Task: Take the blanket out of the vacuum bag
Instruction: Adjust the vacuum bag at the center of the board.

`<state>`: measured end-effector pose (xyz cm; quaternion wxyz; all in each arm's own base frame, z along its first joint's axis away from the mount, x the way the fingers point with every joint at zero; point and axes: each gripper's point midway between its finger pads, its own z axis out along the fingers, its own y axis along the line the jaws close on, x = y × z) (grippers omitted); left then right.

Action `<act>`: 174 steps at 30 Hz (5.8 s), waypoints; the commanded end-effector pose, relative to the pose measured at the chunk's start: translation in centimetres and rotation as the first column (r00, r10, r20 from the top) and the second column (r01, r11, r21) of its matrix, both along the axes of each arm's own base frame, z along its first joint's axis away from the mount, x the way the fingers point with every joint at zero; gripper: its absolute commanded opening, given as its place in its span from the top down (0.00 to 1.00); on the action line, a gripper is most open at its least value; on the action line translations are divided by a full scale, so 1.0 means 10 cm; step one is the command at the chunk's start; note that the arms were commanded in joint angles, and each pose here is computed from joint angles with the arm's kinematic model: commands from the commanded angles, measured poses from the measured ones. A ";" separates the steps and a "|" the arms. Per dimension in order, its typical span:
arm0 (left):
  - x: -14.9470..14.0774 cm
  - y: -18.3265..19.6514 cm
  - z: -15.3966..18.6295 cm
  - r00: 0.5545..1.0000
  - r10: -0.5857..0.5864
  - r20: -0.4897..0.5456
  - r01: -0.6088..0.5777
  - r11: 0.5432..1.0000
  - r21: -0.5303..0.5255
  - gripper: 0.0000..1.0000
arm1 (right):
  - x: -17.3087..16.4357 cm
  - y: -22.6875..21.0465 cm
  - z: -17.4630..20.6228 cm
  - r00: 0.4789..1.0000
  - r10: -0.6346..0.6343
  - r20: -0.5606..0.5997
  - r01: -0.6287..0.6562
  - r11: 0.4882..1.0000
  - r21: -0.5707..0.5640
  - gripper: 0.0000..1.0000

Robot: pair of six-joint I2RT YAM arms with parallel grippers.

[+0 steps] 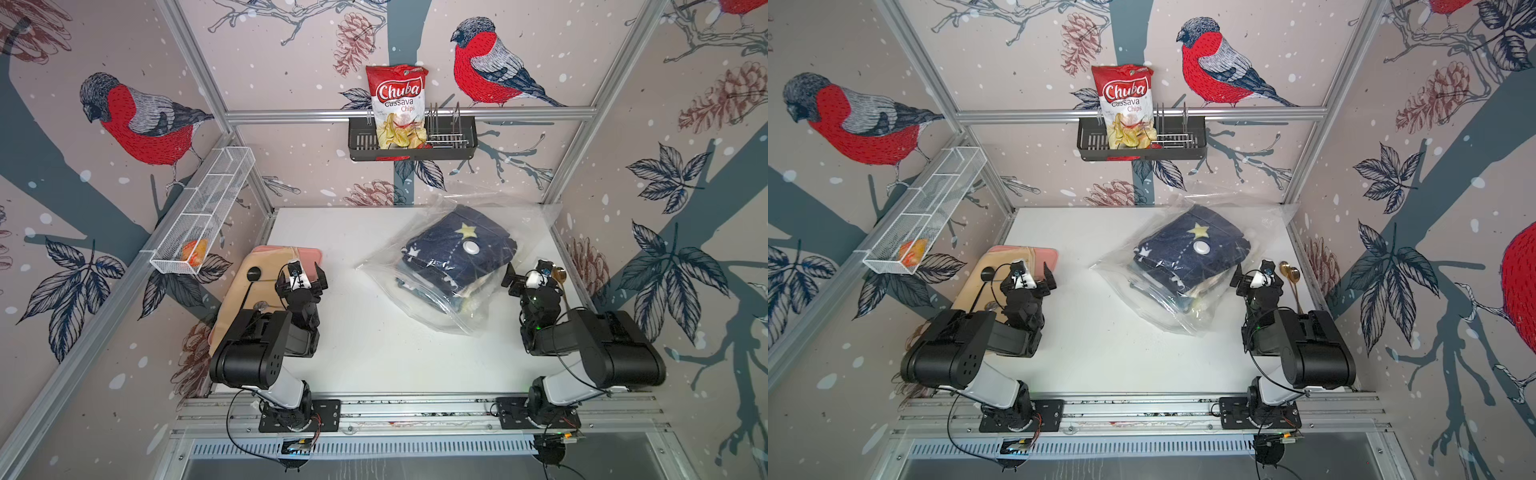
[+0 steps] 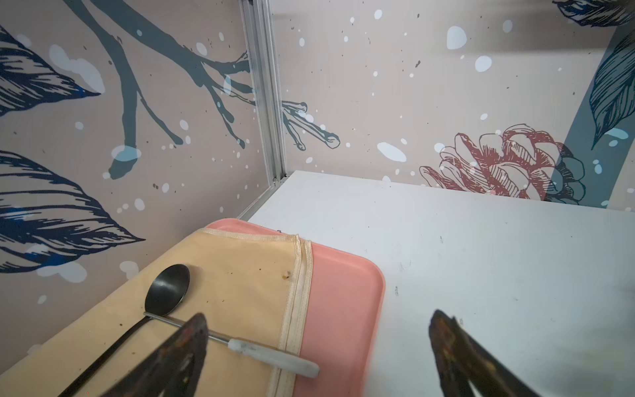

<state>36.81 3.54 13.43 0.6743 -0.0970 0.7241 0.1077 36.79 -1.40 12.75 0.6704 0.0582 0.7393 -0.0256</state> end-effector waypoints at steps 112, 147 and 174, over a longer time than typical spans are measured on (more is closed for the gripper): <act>-0.18 -3.00 -0.44 0.411 -0.845 -0.342 0.436 0.512 -0.741 0.47 | 0.71 1.90 -0.56 0.620 0.505 -0.600 -0.025 0.778 0.628 0.14; -0.90 -2.28 -0.26 0.630 -0.731 -0.262 0.329 0.557 -0.763 0.39 | -0.06 2.67 -0.05 0.514 0.698 -0.498 -0.266 0.682 0.681 0.03; -0.46 -2.25 -0.17 0.685 -0.680 -0.263 0.337 0.615 -0.713 0.41 | 0.81 3.03 -0.24 0.537 0.634 -0.557 -0.293 0.759 0.581 0.14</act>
